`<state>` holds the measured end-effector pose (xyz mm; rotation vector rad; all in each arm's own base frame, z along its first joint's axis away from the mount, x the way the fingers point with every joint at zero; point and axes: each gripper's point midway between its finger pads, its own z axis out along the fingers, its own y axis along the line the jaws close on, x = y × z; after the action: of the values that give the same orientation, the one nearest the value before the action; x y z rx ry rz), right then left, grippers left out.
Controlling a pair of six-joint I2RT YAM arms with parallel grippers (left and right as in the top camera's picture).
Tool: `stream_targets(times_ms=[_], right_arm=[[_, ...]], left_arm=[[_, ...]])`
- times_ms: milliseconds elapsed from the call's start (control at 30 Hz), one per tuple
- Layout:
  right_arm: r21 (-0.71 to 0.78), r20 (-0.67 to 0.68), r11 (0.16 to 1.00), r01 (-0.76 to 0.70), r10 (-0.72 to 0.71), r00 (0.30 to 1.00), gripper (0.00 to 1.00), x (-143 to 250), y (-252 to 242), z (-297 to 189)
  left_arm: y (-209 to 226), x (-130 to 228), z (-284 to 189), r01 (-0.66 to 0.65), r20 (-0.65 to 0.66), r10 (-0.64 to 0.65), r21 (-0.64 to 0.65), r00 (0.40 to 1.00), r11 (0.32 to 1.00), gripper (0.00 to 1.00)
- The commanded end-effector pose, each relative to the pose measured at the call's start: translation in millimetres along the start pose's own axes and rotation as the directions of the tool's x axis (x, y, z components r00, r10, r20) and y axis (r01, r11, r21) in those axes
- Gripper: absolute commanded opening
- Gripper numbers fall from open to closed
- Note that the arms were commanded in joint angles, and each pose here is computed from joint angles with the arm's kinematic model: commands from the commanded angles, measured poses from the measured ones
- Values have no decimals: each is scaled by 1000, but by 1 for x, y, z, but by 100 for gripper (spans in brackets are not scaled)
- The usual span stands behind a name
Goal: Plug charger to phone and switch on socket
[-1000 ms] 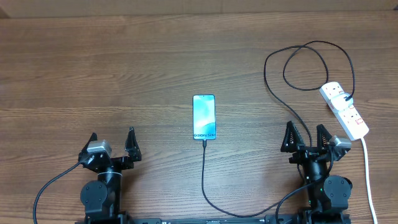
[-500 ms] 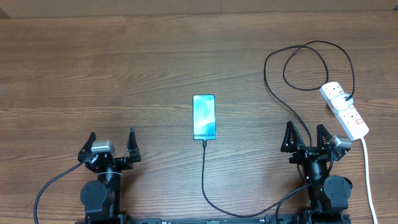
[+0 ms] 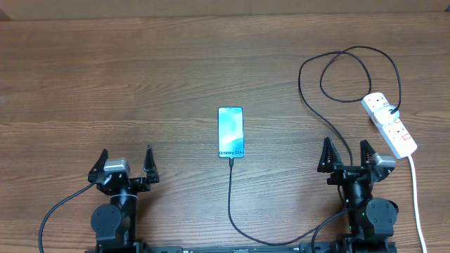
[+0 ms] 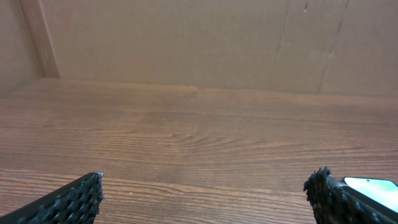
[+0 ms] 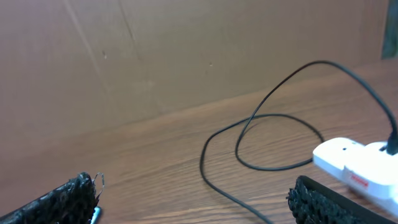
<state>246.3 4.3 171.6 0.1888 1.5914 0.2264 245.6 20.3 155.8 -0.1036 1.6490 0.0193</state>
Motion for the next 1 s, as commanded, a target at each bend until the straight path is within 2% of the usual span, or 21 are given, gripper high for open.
stream_targets(times_ms=[0, 967], right_arm=[[9, 4, 993, 120, -120, 993, 100, 2, -2, 0], [12, 4, 994, 112, -112, 994, 100, 1, -3, 0]], left_arm=[[1, 0, 0, -20, 3, 20, -5, 1000, 1000, 100], [1, 0, 0, -20, 3, 20, -4, 1000, 1000, 100]])
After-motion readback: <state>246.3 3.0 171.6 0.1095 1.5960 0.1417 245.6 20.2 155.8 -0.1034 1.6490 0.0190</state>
